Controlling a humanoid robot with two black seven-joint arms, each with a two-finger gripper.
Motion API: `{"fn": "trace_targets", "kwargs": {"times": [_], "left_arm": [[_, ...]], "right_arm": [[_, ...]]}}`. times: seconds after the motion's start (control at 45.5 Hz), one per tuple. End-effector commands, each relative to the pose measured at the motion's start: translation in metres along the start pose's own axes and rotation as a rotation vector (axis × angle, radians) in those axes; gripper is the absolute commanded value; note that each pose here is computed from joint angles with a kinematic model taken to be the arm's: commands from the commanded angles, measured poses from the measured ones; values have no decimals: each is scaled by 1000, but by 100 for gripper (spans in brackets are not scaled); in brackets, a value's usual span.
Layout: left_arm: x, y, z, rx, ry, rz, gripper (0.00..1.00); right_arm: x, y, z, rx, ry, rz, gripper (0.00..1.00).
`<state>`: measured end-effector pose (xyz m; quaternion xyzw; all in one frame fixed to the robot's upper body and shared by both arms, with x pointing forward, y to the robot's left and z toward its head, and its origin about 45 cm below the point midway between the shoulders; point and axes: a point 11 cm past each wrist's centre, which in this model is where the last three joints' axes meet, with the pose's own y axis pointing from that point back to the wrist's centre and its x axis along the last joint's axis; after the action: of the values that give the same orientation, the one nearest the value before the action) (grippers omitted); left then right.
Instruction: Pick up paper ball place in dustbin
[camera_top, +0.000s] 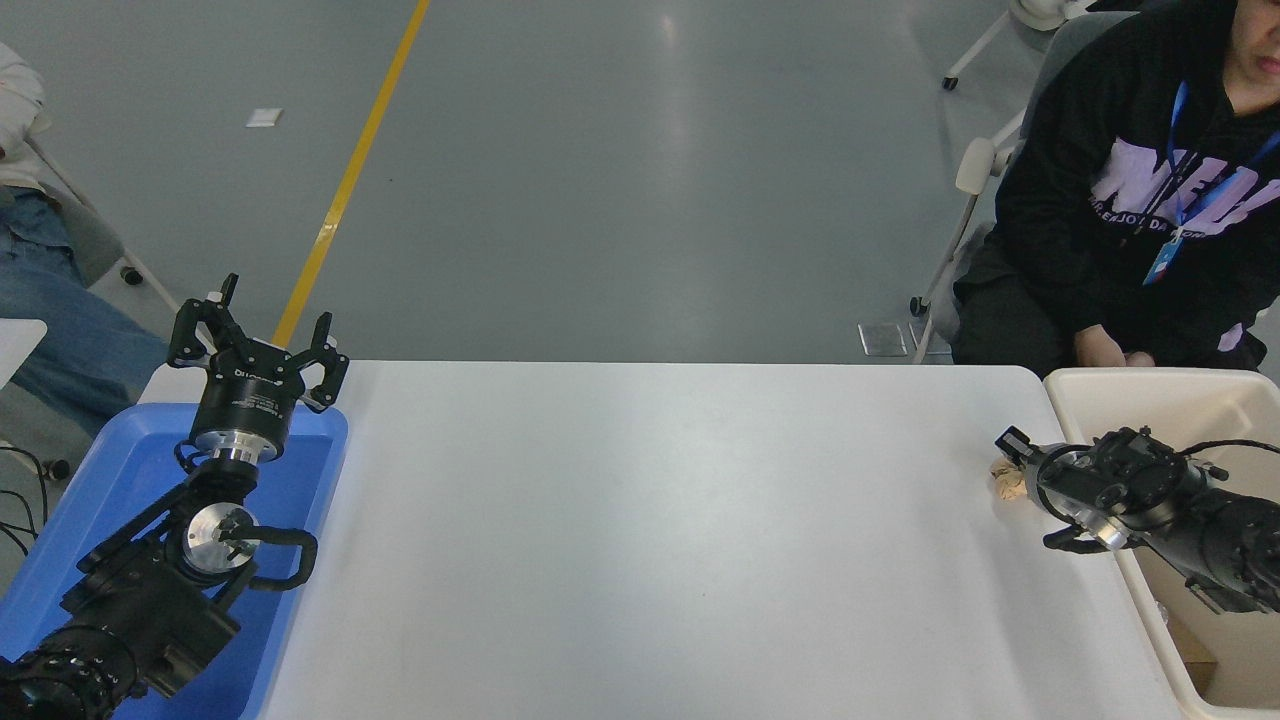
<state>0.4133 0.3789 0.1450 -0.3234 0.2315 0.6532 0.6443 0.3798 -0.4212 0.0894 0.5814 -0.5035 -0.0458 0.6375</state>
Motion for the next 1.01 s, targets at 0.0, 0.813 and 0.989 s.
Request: {"fn": "trace_targets", "kwargs": {"times": [0.0,0.813,0.989], "left_arm": [[0,0,0,2,0,-1,99],[0,0,0,2,0,-1,99],[0,0,0,2,0,-1,99]], "right_arm": [[31,35,8,-19,108,-37,0],[133,287,-95,264,399,-430,0],[133,329,-110,326,462,-444,0]]}}
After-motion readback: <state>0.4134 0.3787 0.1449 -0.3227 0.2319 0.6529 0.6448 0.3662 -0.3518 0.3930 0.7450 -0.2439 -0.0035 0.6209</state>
